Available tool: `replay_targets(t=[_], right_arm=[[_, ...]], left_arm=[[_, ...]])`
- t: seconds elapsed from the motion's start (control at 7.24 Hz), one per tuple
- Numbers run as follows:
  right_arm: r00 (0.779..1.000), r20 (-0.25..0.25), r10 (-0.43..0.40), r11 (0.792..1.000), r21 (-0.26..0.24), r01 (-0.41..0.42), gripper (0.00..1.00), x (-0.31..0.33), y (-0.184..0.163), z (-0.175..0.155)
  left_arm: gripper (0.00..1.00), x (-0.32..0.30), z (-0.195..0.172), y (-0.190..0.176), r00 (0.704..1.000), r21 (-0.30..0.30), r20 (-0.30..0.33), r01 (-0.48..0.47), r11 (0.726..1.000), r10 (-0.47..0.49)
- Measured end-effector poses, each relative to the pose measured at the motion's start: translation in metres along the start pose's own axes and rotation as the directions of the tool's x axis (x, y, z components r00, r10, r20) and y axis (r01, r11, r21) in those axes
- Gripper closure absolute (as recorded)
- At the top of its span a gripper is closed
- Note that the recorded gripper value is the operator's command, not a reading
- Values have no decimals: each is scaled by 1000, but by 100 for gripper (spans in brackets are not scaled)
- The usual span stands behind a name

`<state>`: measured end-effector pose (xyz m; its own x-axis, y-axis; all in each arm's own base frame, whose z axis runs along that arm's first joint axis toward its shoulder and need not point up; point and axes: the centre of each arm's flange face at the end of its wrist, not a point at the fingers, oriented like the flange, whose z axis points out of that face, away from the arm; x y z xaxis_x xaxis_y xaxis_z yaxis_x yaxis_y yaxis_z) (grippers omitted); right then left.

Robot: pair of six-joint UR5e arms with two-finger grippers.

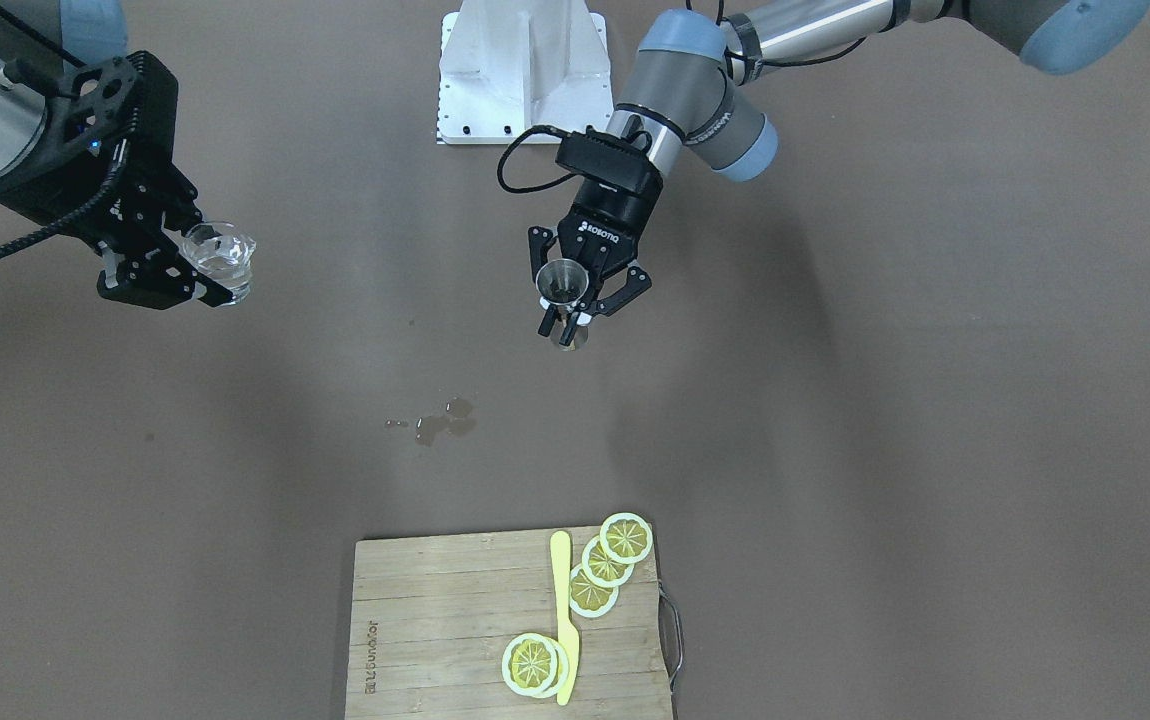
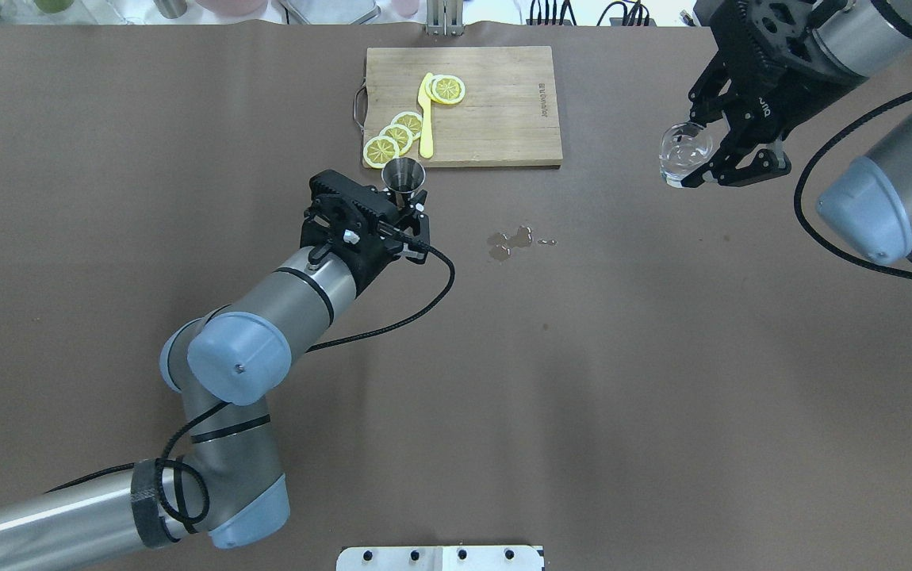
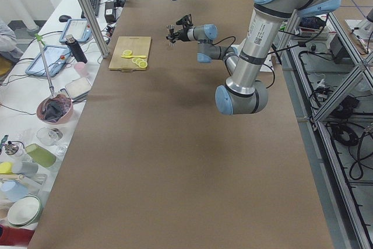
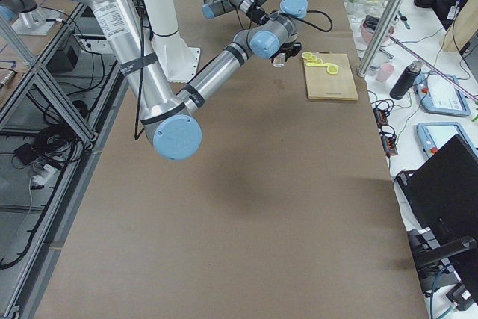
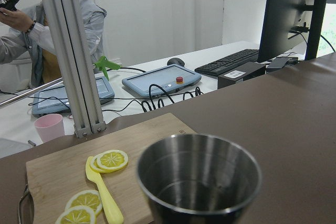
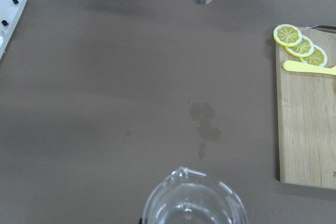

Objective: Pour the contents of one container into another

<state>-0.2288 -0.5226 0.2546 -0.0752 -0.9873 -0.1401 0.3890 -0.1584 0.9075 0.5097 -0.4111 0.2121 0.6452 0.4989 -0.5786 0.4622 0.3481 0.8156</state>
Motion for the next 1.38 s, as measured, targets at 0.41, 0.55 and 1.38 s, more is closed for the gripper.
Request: replay_targets(t=[0.41,0.55,1.38], right_arm=[[999,28,-38,997,67,36,100,-30,59,17],[998,37,-54,994,96,50,100,-38,82,24],[996,40,-86,987,139,80,100,-29,183,70]], left_arm=[[100,-112,-12,6,998,-55,61,-24,998,27],[100,-157,-16,5,996,-78,88,-25,997,32],[100,-344,-103,106,976,23,138,170,985,-171]])
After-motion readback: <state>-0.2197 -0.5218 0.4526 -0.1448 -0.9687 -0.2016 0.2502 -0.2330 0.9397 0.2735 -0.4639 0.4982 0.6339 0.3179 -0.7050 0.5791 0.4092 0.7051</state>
